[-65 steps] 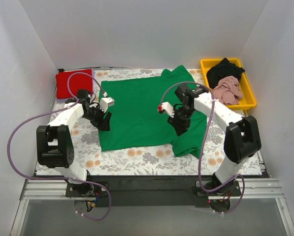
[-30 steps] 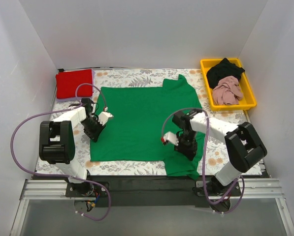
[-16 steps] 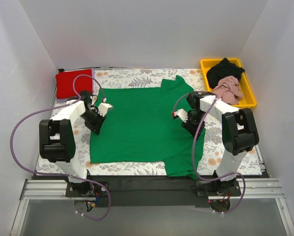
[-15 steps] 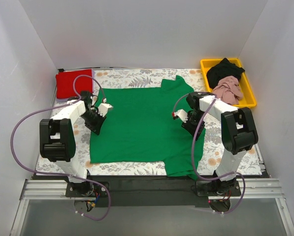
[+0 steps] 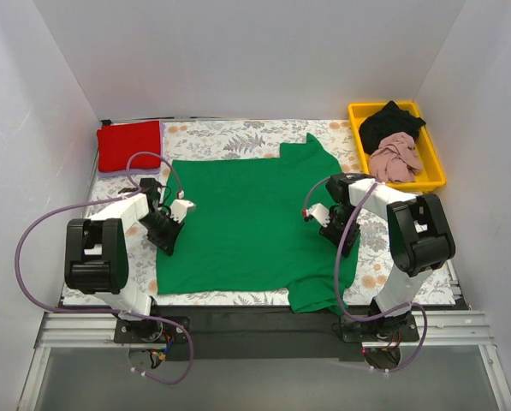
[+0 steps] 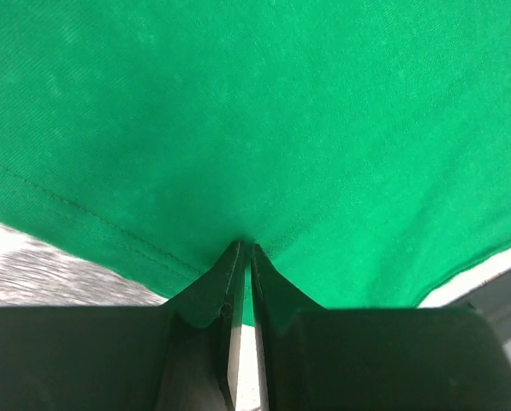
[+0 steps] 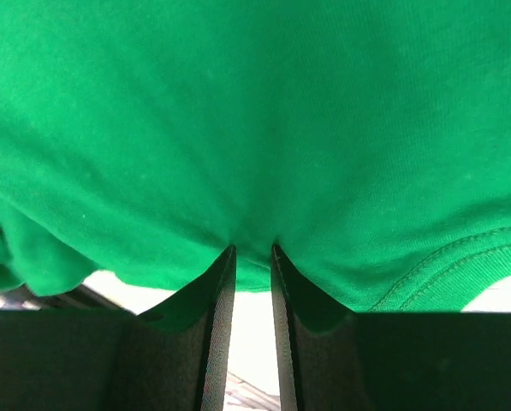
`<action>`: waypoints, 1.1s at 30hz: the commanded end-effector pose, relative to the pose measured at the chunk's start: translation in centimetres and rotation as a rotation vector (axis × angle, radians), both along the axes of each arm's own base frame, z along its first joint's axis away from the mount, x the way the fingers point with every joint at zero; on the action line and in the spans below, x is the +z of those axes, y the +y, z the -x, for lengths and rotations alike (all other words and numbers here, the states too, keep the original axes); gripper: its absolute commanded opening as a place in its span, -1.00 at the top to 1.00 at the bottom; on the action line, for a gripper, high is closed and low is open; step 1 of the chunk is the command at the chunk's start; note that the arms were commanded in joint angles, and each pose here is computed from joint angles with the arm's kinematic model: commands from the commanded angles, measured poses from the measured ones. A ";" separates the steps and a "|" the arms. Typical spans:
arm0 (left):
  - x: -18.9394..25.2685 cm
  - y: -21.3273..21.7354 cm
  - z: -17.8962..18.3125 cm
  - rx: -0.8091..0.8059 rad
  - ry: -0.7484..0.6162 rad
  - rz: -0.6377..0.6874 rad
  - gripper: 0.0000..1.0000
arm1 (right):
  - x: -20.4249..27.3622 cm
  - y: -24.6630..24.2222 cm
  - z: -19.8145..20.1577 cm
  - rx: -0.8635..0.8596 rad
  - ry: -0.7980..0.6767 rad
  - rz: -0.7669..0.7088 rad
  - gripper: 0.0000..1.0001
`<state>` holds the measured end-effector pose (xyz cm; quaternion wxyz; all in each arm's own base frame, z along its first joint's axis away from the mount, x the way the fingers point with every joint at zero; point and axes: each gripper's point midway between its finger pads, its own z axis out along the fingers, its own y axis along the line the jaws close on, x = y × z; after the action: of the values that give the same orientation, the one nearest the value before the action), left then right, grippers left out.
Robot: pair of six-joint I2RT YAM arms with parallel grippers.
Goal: Fold and stack the t-shirts
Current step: Flatten the tshirt out
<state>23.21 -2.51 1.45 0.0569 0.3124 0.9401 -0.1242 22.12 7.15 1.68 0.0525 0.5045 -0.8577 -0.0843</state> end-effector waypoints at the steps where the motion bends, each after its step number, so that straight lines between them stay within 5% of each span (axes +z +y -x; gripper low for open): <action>1: -0.3 0.1 2.8 -0.024 0.064 0.005 0.86 | 0.8 0.2 2.5 0.016 0.069 -0.043 0.41; 4: 2.8 -1.2 0.0 -0.032 -0.033 0.082 0.79 | 4.8 2.9 -0.5 -0.017 -0.009 -0.189 0.37; 7: 7.9 -3.1 -4.7 -0.031 -0.191 0.189 0.45 | 10.4 5.5 -5.7 -0.079 -0.135 -0.349 0.22; 11: 17.0 -5.4 -12.6 -0.010 -0.509 0.323 -0.33 | 19.1 7.3 -13.8 -0.152 -0.362 -0.544 0.00; 12: 18.4 -5.8 -13.5 -0.014 -0.551 0.353 -0.66 | 20.3 7.1 -15.2 -0.167 -0.406 -0.563 -0.04; 13: 20.5 -6.0 -15.6 0.002 -0.628 0.372 -0.68 | 23.1 7.3 -17.5 -0.176 -0.485 -0.607 -0.08; 16: 24.4 -6.8 -21.6 0.102 -0.744 0.461 -0.69 | 27.8 7.6 -23.3 -0.222 -0.691 -0.688 -0.60; 20: 26.7 -6.1 -27.6 0.186 -0.829 0.542 -0.71 | 27.7 7.6 -28.3 -0.249 -0.848 -0.697 -0.61; 21: 25.2 -5.3 -29.4 0.239 -0.813 0.507 -0.71 | 26.5 7.2 -29.6 -0.210 -0.880 -0.656 -0.97; 26: 20.9 -3.1 -33.6 0.284 -0.697 0.476 -0.65 | 19.3 5.3 -33.6 -0.297 -0.801 -0.578 -0.96; 33: 16.2 -2.6 -33.1 0.287 -0.640 0.440 -0.61 | 10.8 3.9 -35.9 -0.381 -0.713 -0.454 -0.59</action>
<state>56.86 -4.88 15.38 0.4094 0.1694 0.8701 -0.2159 55.80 11.70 11.58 -0.3468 0.3471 -0.8614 -0.1313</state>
